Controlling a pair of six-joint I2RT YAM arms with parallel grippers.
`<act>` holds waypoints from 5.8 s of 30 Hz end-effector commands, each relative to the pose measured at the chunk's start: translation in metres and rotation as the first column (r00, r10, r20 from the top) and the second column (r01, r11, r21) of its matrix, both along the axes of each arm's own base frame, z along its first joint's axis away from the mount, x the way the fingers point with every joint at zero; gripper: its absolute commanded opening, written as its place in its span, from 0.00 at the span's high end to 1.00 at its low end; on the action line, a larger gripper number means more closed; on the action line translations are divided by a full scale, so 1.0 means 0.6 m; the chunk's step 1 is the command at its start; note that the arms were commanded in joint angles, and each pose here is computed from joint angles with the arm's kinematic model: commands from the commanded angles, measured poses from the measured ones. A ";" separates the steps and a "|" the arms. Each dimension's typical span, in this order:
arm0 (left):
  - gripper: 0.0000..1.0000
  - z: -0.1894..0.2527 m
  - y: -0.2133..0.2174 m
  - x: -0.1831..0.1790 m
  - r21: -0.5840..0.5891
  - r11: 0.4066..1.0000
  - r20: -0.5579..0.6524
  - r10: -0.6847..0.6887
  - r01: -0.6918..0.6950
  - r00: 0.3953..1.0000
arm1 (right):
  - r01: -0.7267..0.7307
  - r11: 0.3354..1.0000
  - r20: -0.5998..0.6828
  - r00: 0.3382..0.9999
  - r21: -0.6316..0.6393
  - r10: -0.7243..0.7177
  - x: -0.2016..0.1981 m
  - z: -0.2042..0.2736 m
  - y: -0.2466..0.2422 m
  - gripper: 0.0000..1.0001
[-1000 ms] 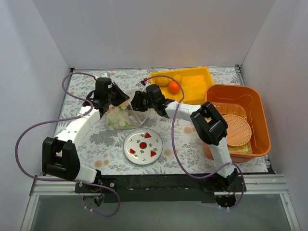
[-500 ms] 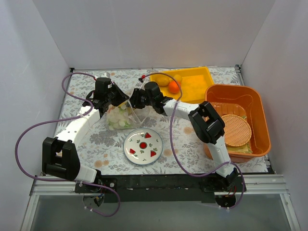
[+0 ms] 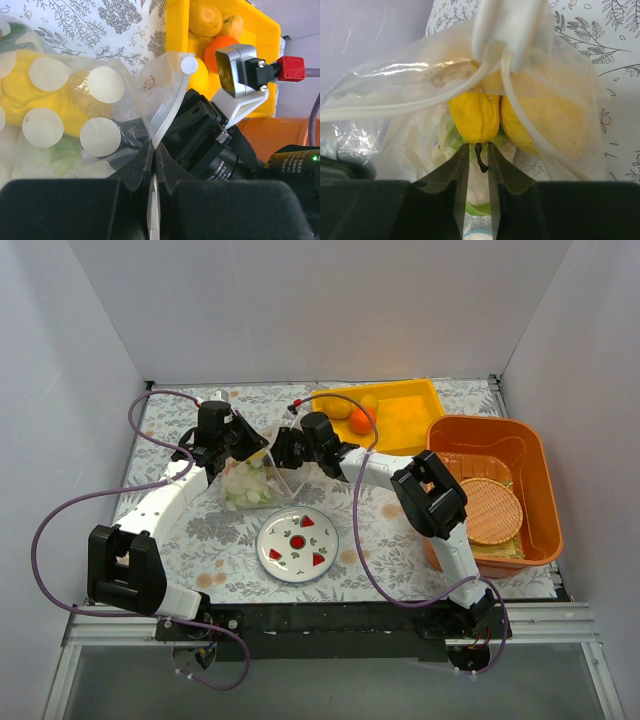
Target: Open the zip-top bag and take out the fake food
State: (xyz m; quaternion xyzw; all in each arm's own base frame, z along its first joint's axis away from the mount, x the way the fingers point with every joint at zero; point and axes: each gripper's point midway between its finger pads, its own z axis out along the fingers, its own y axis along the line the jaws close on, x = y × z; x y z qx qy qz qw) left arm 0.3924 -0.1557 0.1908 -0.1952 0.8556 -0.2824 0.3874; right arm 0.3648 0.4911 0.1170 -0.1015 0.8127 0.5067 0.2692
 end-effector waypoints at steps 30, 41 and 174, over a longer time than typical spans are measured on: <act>1.00 0.018 0.045 0.025 0.057 0.992 0.057 0.110 -0.113 0.992 | 0.086 0.983 0.207 0.977 -0.162 -0.051 -0.023 0.136 -0.106 0.99; 1.00 0.007 0.052 0.024 0.051 0.990 0.043 0.126 -0.128 0.991 | 0.151 0.959 0.292 0.953 -0.241 -0.077 -0.040 0.202 -0.169 0.99; 1.00 -0.005 -0.011 -0.011 0.012 1.000 0.019 -0.025 0.024 1.000 | -0.002 0.969 0.068 0.997 -0.247 0.020 0.026 -0.038 -0.042 0.97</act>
